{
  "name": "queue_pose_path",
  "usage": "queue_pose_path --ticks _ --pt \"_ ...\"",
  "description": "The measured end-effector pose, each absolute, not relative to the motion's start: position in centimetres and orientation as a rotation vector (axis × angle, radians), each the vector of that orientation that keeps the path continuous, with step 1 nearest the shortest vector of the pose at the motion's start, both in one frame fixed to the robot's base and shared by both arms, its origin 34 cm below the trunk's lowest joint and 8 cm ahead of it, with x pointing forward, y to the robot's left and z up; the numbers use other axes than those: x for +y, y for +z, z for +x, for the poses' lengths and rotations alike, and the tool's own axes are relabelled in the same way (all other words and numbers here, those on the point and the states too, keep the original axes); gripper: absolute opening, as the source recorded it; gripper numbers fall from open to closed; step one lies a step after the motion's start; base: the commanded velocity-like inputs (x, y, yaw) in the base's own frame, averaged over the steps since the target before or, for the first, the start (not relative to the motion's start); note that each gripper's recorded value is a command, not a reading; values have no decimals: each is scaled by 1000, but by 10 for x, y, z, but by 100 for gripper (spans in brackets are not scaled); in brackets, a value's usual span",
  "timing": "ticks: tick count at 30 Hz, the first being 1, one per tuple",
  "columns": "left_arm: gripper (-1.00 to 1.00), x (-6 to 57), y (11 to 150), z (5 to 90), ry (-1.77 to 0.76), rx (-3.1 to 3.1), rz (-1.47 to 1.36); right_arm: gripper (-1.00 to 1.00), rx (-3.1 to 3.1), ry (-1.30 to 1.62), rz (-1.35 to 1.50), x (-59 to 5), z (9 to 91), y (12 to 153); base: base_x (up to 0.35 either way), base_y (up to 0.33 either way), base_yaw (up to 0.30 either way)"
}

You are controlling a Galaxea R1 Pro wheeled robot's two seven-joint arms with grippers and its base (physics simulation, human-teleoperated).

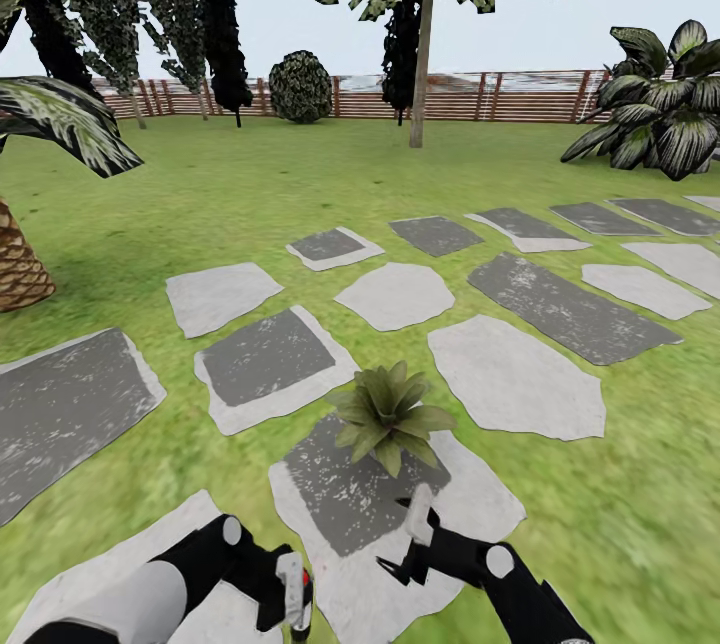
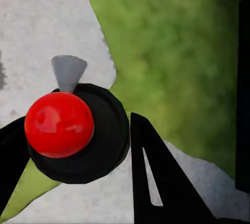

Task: Pick up the pesticide atomizer in the garden and spray insectifuge to fully cover both potted plants in the garden.

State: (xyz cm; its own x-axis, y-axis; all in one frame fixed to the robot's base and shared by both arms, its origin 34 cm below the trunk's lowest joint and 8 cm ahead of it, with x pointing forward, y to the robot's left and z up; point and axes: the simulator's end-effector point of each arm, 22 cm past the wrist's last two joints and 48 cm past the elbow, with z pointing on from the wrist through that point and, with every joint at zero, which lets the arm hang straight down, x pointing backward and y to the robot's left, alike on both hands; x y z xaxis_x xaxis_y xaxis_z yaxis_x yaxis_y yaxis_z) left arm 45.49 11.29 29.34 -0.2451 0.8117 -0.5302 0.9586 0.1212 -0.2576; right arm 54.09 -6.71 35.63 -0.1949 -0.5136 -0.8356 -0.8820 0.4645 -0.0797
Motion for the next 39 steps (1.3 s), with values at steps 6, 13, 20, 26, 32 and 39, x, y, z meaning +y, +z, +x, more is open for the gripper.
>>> queue_pose_path --ticks 6,13,20,26,32,39 --pt "-100 108 293 460 -759 2151 1819 -100 1813 632 -1231 -37 527 364 0 0 0" --pt "-100 111 295 470 -724 2149 1810 -100 1774 685 -1273 -10 516 370 0 0 0" --pt "-100 100 309 493 -687 2094 1784 -100 1771 690 -1272 -7 516 371 0 0 0" --pt "-100 91 315 499 -704 2072 1750 -100 1771 690 -1271 -7 516 371 0 0 0" --pt "-100 76 318 497 -727 2049 1735 -100 1770 691 -1271 -7 516 371 0 0 0" --pt "-100 64 317 499 -712 2034 1711 -100 1769 691 -1272 -6 516 371 0 0 0"
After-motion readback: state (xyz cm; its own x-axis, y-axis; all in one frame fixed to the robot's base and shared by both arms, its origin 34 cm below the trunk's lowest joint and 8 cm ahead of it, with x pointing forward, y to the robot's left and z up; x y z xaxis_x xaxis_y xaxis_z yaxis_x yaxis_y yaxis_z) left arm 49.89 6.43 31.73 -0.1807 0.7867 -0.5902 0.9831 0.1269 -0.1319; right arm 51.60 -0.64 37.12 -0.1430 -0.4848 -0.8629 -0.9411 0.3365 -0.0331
